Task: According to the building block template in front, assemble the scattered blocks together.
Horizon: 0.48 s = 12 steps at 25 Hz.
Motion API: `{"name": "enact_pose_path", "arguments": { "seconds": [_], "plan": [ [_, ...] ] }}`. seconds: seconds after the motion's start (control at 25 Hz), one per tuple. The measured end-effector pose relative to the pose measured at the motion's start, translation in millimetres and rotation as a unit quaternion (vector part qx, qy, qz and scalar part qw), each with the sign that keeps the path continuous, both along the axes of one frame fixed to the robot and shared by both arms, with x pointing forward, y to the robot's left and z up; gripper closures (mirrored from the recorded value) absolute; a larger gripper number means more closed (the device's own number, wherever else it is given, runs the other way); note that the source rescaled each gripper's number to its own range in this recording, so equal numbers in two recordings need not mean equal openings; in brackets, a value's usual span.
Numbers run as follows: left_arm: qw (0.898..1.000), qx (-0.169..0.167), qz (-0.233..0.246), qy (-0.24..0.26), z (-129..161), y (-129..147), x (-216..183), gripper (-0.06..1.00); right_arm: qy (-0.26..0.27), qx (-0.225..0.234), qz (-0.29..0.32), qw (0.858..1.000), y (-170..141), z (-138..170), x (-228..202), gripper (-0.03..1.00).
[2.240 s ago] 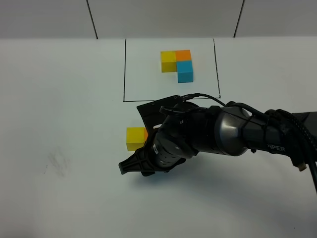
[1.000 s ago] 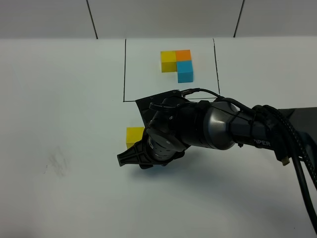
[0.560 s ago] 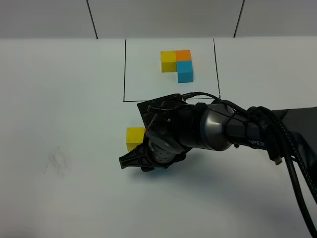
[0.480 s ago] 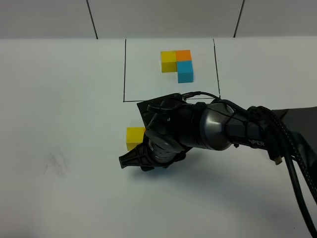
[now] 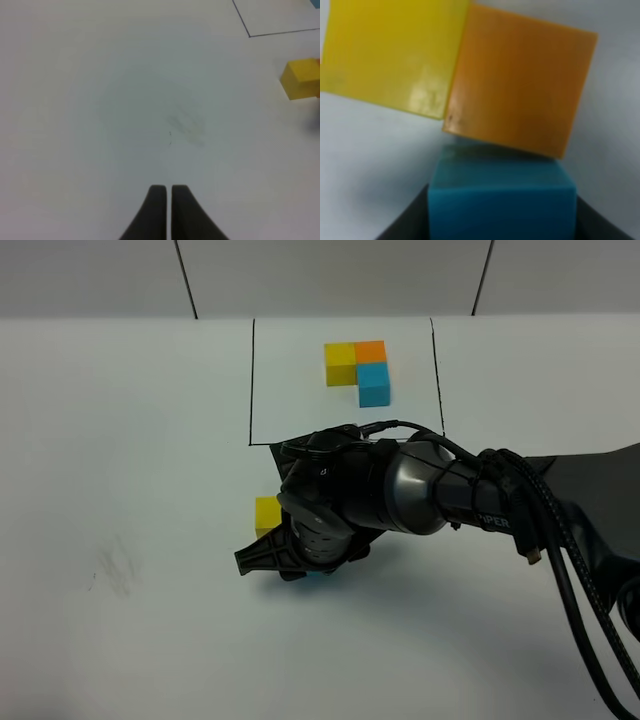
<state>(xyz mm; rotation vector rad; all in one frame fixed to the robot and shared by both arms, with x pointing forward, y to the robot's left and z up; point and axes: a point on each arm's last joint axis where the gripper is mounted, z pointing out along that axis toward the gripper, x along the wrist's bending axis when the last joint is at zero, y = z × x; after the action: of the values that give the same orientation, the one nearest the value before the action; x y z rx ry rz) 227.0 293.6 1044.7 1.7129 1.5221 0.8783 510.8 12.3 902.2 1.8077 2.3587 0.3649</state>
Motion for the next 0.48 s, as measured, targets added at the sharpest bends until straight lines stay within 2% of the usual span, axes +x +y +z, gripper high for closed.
{"name": "enact_pose_path", "arguments": {
  "seconds": [0.48],
  "plan": [
    [1.000,0.000,0.000,0.000,0.0,0.0,0.0,0.94,0.004,-0.004,-0.001,1.000,1.2,-5.0,1.0,0.48]
  ]
}}
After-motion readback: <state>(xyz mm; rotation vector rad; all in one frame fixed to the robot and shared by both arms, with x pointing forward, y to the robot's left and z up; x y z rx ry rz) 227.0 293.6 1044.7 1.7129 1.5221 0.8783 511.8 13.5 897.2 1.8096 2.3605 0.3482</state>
